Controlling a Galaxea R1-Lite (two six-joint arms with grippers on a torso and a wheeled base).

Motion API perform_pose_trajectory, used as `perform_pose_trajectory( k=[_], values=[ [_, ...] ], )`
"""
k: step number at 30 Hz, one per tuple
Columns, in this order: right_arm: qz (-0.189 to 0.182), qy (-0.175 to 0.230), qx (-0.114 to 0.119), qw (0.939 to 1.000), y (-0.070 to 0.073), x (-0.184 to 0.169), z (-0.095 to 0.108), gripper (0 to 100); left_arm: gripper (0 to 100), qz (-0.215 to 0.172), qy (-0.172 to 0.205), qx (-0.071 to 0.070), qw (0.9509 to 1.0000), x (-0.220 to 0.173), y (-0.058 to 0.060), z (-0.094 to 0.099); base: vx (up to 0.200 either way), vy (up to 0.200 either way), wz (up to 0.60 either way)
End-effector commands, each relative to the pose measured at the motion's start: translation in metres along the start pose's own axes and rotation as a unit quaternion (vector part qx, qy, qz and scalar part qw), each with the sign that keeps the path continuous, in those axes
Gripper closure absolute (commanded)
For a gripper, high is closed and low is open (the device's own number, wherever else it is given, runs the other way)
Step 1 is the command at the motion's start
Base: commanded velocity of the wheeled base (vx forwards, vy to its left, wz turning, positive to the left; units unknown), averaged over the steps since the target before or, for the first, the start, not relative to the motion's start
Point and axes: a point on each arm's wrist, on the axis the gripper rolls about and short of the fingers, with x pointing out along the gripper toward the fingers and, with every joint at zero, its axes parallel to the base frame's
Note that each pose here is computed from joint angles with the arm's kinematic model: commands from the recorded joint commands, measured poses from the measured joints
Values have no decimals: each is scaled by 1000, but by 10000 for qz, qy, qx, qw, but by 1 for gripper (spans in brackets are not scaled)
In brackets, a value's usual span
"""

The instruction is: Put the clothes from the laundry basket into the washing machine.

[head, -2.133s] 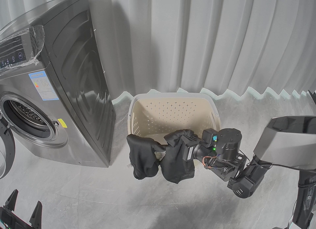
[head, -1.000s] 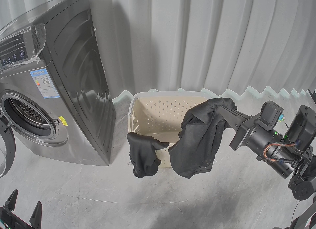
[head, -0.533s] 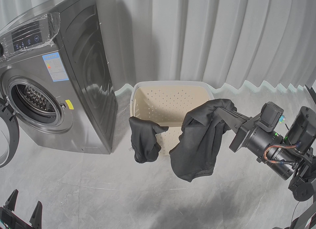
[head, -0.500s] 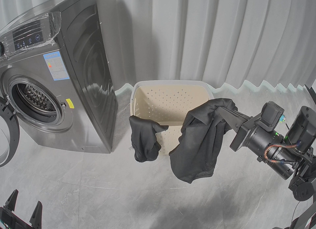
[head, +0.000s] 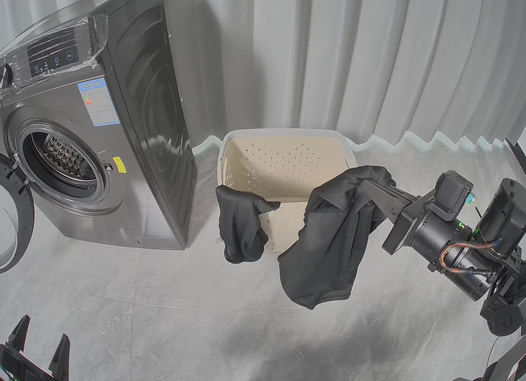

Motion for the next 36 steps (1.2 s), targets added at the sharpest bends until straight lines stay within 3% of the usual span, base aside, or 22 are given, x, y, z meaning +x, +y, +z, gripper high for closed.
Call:
perform_pose_trajectory(
  k=[1, 36],
  values=[
    [58, -20, 11, 10000, 3, 0, -1, 100, 0, -2, -8, -2, 10000, 0, 0, -4, 0, 200, 0],
    [166, 29, 52, 9998, 7, -1, -4, 100, 0, -2, -8, -2, 10000, 0, 0, -4, 0, 200, 0]
  ],
)
